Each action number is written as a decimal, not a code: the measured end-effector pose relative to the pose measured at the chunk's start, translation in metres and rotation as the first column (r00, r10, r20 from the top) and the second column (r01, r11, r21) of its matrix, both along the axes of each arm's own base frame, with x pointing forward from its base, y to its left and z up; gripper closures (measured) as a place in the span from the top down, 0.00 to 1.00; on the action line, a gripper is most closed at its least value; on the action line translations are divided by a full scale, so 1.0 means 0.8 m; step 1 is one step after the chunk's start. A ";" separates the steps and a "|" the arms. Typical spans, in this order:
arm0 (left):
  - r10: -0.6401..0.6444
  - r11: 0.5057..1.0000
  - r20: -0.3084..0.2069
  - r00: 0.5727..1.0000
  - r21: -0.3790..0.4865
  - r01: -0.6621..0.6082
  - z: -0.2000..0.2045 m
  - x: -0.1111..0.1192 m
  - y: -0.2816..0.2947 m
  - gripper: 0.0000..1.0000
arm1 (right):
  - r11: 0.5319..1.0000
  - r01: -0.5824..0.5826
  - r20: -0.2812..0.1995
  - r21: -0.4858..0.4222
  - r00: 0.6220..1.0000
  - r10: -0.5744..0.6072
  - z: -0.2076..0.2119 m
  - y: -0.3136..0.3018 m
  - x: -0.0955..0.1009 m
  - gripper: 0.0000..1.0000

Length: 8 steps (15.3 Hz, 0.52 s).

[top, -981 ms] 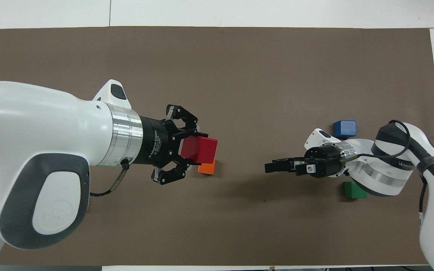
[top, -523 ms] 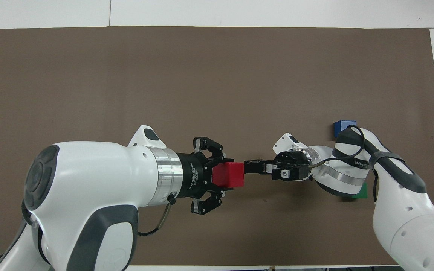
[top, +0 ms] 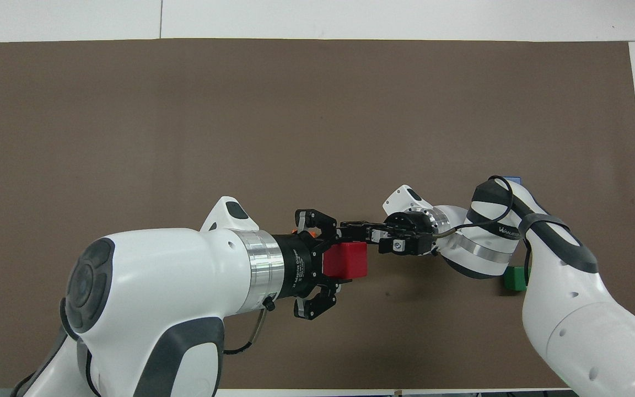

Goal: Transfer red block to right arm and stack on blue block
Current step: 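Close the right gripper on the red cube held by the left gripper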

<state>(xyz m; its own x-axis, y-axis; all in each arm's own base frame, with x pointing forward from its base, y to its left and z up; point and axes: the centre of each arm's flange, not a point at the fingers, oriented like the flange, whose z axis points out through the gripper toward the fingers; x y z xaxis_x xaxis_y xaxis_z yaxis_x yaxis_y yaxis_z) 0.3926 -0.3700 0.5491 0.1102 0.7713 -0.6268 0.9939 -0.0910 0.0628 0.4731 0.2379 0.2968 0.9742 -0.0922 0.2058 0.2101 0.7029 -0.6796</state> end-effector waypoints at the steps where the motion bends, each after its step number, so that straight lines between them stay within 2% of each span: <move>1: 0.007 1.000 0.007 1.000 -0.001 -0.007 -0.002 0.000 0.000 0.55 | 1.000 0.005 -0.001 0.007 1.000 -0.005 0.001 0.004 0.000 1.00; 5: 0.033 0.999 0.038 0.999 -0.015 -0.033 -0.001 0.003 -0.001 0.55 | 1.000 -0.002 0.000 0.010 1.000 0.002 0.002 0.010 -0.002 1.00; 8: 0.053 0.998 0.041 0.998 -0.021 -0.052 0.001 0.005 0.000 0.55 | 1.000 -0.014 0.000 0.010 1.000 0.014 0.002 0.018 -0.006 1.00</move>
<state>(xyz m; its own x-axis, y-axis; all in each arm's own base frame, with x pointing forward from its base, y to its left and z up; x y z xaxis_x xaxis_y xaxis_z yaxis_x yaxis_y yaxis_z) 0.3966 -0.3699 0.5495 0.0960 0.7641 -0.6379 0.9938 -0.0370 0.1052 0.4679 0.2521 0.2981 0.9755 -0.0804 0.2046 0.1998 0.7129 -0.6723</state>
